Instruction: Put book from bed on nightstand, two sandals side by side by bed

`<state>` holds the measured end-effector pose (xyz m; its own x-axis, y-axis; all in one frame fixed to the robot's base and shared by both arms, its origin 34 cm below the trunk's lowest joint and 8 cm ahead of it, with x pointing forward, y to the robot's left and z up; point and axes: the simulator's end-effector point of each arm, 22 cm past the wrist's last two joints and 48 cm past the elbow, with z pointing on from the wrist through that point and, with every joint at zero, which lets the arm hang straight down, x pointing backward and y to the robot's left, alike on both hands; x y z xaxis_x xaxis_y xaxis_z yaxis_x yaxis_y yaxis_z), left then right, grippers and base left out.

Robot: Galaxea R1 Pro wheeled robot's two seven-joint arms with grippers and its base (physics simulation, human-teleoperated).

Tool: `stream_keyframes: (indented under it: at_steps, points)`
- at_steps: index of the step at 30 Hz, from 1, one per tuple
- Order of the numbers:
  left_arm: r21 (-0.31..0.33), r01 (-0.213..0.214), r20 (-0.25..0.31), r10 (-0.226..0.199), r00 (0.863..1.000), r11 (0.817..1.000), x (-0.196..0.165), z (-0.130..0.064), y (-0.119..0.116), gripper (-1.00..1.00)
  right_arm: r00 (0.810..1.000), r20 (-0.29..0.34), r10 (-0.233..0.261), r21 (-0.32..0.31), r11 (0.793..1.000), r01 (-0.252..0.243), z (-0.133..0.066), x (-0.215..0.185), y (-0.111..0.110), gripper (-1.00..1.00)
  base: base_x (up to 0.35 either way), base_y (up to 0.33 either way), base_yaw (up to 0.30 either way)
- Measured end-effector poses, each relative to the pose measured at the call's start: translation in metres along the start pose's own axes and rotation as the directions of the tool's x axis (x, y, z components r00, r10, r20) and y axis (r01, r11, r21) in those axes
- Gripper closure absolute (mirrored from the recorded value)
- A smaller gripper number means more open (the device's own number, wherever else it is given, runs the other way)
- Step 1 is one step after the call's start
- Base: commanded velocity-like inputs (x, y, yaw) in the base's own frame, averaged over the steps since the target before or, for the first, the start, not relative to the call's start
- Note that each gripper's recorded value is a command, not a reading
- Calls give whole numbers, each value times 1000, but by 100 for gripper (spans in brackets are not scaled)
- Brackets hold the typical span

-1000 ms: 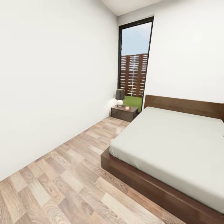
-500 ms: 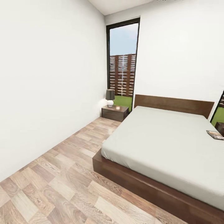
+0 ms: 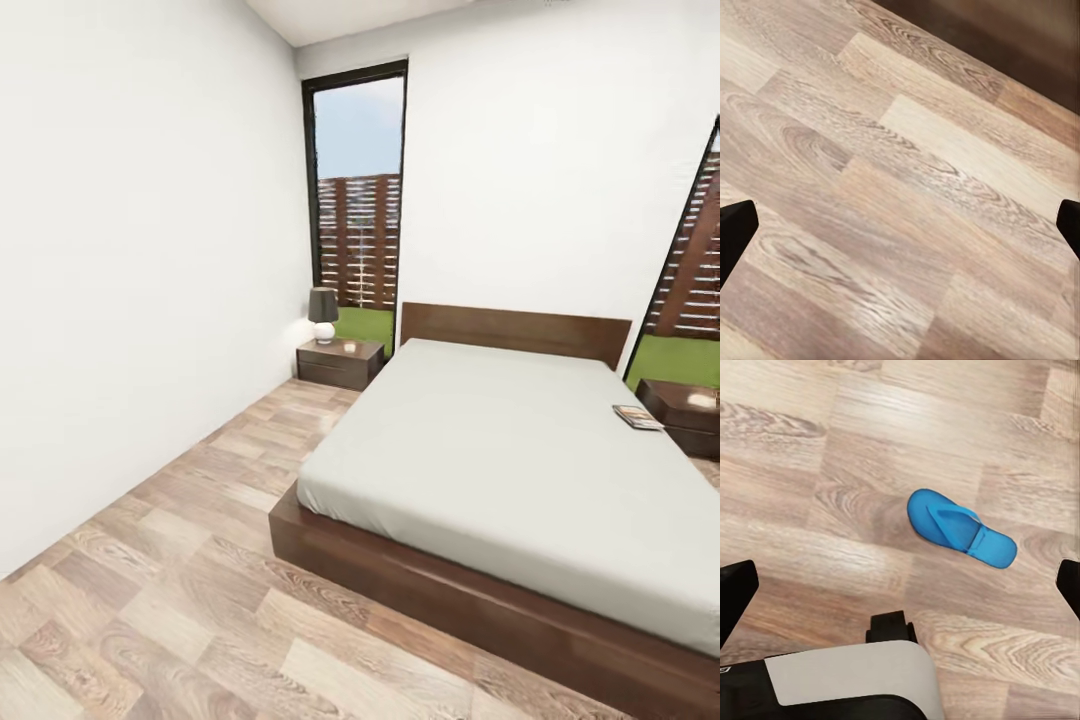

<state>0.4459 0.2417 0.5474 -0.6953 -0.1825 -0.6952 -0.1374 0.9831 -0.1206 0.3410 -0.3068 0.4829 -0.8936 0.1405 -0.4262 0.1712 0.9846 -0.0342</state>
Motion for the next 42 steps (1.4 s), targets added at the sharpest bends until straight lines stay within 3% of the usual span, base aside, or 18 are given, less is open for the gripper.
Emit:
stream_keyframes:
  at_steps: [42]
  points:
    - [0,2,0,-2,1000,1000,0,0,0,-100,1000,0,0,0,1000,0,0,0,0,-100,29,23,-219]
